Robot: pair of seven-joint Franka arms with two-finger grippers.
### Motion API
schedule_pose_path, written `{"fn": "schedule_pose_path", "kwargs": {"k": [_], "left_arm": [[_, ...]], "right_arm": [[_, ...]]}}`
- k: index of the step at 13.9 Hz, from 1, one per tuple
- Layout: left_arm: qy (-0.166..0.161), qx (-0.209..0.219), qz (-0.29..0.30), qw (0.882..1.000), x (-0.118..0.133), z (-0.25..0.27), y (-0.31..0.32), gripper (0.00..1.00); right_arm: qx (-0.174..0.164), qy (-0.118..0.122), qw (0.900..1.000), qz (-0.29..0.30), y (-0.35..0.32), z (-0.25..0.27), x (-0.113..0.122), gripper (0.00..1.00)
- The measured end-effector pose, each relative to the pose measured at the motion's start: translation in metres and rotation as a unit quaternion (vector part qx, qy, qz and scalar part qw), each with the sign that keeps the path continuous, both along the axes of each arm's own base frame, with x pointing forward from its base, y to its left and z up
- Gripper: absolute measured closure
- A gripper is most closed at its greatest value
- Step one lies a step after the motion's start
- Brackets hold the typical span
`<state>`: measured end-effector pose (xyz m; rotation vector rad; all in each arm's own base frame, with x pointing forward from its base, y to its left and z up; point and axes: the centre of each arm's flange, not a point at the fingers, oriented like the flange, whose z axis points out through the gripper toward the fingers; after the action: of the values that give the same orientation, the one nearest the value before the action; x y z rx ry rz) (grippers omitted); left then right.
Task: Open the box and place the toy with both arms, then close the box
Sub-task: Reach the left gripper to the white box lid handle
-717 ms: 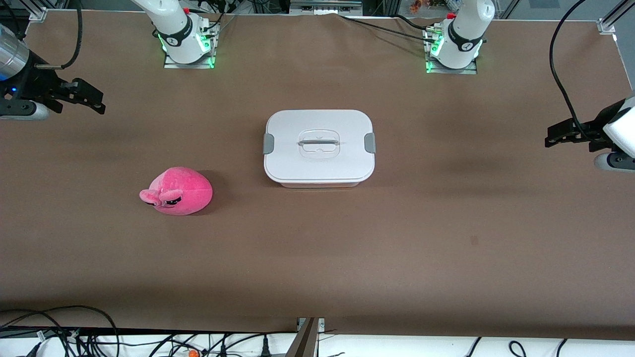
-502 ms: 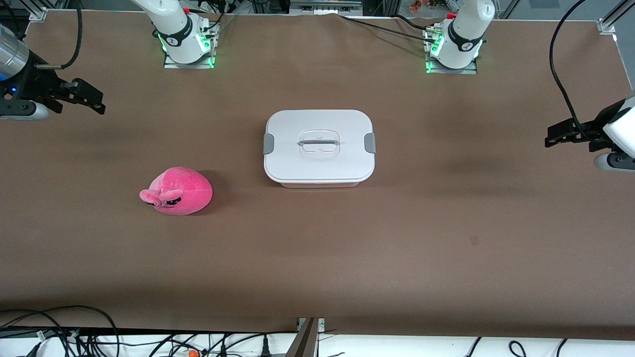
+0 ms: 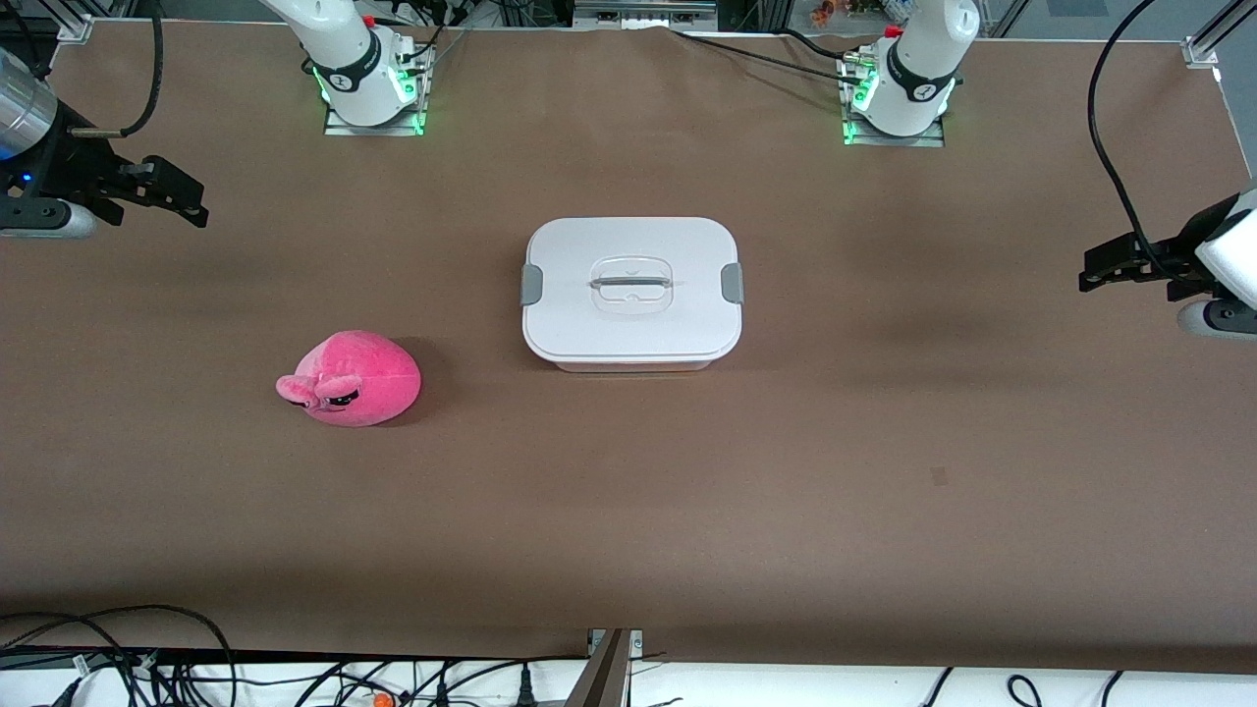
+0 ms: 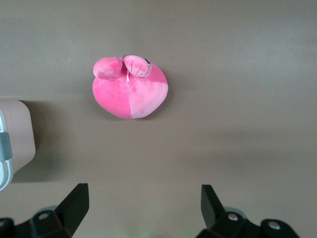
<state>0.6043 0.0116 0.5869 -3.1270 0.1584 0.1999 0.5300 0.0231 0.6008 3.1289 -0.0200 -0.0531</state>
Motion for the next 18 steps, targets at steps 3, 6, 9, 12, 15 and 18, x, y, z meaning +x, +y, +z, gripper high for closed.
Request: {"fn": "schedule_pose_path", "kwargs": {"k": [3, 6, 9, 12, 15, 18], "left_arm": [[0.0, -0.025, -0.024, 0.999, 0.0, 0.0, -0.033, 0.0], [0.013, -0.038, -0.084, 0.996, -0.003, -0.011, -0.108, 0.0], [0.039, -0.039, -0.176, 0.983, -0.021, -0.039, -0.222, 0.0], [0.034, -0.042, -0.261, 0.964, -0.049, -0.071, -0.332, 0.0], [-0.005, -0.056, -0.331, 0.942, -0.07, -0.111, -0.422, 0.0], [-0.033, -0.067, -0.412, 0.908, -0.075, -0.158, -0.469, 0.0]], "right_arm": [[0.0, 0.0, 1.0, 0.0, 0.0, 0.0, 0.0, 0.0], [0.0, 0.0, 1.0, 0.0, 0.0, 0.0, 0.0, 0.0], [0.0, -0.001, 1.0, 0.001, 0.001, 0.001, 0.0, 0.0], [0.0, -0.006, 1.0, 0.003, 0.003, 0.004, 0.001, 0.0], [0.0, -0.006, 1.0, 0.004, 0.004, 0.003, 0.005, 0.0], [-0.001, 0.013, 1.0, 0.004, 0.005, -0.018, 0.016, 0.0]]}}
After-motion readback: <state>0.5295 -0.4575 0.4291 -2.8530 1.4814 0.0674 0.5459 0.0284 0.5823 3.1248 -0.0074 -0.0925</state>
